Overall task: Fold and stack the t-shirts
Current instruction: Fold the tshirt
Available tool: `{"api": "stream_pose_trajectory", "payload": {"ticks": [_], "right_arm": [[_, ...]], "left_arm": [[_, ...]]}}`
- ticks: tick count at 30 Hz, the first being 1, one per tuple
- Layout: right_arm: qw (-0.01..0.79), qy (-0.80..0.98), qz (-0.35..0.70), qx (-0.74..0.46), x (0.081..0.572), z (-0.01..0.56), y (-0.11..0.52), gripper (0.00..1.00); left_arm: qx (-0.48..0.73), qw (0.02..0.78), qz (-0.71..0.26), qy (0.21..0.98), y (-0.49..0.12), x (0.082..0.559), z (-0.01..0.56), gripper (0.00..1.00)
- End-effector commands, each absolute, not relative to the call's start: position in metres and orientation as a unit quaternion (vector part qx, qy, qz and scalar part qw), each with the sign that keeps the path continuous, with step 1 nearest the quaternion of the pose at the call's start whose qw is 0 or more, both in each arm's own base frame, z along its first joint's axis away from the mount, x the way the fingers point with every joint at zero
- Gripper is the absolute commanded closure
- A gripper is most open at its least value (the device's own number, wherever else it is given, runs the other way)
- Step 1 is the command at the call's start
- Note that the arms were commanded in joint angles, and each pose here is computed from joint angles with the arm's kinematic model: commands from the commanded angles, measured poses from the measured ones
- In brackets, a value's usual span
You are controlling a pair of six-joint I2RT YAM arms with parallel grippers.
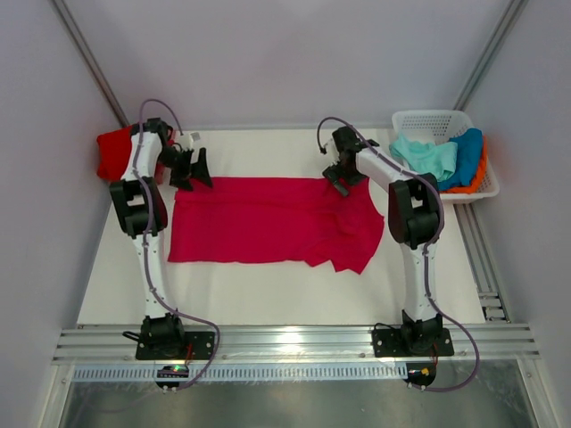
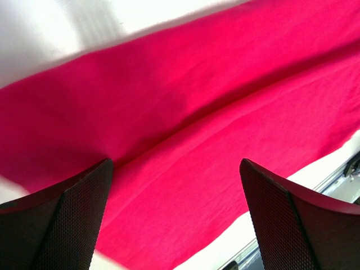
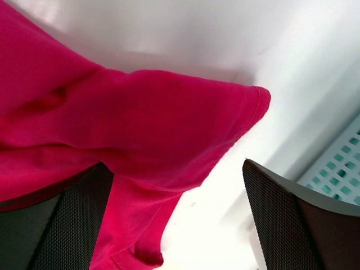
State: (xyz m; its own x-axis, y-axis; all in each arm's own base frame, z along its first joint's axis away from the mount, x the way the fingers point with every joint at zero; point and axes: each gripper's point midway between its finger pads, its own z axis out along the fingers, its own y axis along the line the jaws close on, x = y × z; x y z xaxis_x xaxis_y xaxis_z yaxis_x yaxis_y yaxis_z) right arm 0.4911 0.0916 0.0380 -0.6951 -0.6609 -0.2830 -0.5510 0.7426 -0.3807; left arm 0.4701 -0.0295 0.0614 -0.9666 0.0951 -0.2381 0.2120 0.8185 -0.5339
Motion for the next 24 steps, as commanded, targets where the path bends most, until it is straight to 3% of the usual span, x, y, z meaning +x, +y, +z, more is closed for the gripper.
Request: {"api": "stream_pose_trajectory", "payload": {"ticks": [1,6,12,17,21,24], "right_arm": [[0.165,0.91,-0.207,-0.319,0.49,0.03,0.041,0.01],[0.163,0.912,-0.216,-0.309,0.491,0.032,0.031,0.01],[0.163,0.915,-0.205,-0.306,0.49,0.03,0.034,0.01],[0.169,0.916,-0.198,-0.305,0.49,0.035,0.036,0.01],[0.169,0.918,-0.193,-0.304,0.488,0.034,0.038,0.01],[0.172,0.918,-0.192,-0.303,0.488,0.037,0.039,0.0]], "left_arm": [[0.079,0.134,-0.256,0.954,-0.009,0.481,0.079,0.05],[0.089,0.133,-0.252,0.954,-0.005,0.47,0.095,0.08],[0.092,0.098,-0.281,0.95,-0.01,0.445,0.096,0.29],[0.086,0.098,-0.303,0.944,-0.018,0.444,0.099,0.27],[0.084,0.098,-0.303,0.944,-0.017,0.446,0.096,0.31],[0.08,0.093,-0.307,0.944,-0.018,0.446,0.091,0.41]]}}
